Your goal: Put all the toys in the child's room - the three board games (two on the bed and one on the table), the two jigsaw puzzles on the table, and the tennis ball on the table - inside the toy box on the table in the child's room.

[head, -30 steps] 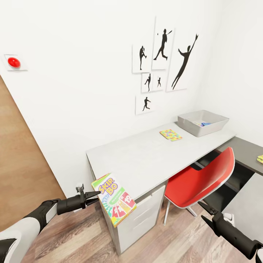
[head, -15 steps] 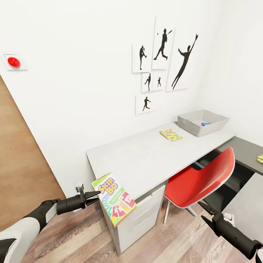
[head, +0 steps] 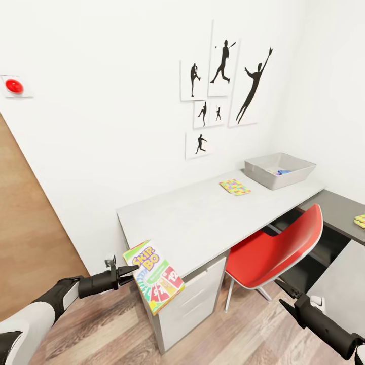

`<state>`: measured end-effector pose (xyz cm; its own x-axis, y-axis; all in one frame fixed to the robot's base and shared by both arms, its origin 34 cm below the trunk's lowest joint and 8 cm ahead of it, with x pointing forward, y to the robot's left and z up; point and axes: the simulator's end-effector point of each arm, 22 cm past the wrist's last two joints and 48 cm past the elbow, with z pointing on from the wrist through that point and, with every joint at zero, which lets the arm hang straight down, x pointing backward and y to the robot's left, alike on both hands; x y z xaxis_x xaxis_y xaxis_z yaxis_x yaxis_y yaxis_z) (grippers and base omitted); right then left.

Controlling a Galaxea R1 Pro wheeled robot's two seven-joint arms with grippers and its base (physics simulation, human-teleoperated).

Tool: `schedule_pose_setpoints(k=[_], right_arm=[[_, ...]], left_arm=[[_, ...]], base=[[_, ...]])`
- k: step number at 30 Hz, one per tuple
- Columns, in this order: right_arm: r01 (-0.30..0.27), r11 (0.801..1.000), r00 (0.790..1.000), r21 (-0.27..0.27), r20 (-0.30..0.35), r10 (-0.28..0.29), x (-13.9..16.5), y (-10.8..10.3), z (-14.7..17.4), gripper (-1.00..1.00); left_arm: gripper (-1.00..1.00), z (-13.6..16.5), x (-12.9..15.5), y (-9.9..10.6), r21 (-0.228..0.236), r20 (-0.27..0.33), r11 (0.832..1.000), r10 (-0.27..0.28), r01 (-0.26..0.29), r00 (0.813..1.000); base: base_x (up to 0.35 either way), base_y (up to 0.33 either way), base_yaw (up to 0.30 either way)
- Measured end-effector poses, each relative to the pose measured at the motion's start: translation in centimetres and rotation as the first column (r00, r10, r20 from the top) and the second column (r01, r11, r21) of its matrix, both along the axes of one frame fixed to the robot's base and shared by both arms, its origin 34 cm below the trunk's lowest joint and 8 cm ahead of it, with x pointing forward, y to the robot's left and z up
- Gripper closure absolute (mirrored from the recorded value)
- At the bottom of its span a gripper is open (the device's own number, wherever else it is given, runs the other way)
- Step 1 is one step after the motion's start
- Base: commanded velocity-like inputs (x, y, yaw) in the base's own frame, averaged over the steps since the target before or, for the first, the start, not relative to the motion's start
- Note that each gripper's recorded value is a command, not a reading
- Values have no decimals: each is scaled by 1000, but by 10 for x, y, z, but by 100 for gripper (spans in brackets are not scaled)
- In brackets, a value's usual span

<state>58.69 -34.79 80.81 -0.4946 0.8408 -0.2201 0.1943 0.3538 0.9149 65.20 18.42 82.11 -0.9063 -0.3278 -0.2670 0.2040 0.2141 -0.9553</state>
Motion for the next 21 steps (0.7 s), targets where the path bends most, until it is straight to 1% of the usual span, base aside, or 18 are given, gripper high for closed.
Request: schedule_pose_setpoints(k=[11,12,15,19,21], right_arm=[[0,1000,1000,0,-1,0,0,0,0,-100],[0,1000,1000,0,-1,0,0,0,0,-100],[0,1000,1000,0,0,0,0,0,0,-100],[0,1000,1000,0,0,0,0,0,0,-100],[0,1000,1000,0,-1,0,0,0,0,-100]], left_arm=[[-100,0,0,0,0,0,1000,0,0,1000],[100,0,0,0,1,0,1000,0,0,1000],[100,0,0,0,1,0,1000,-1,1,1000],[100,2,2,1,-10,0,1000,9,-9,1000],[100,0,0,0,-1,-1,1000,1,-1,1000]], base=[[0,-11,0],[0,-1,0],[0,0,0],[0,0,0],[0,0,0]])
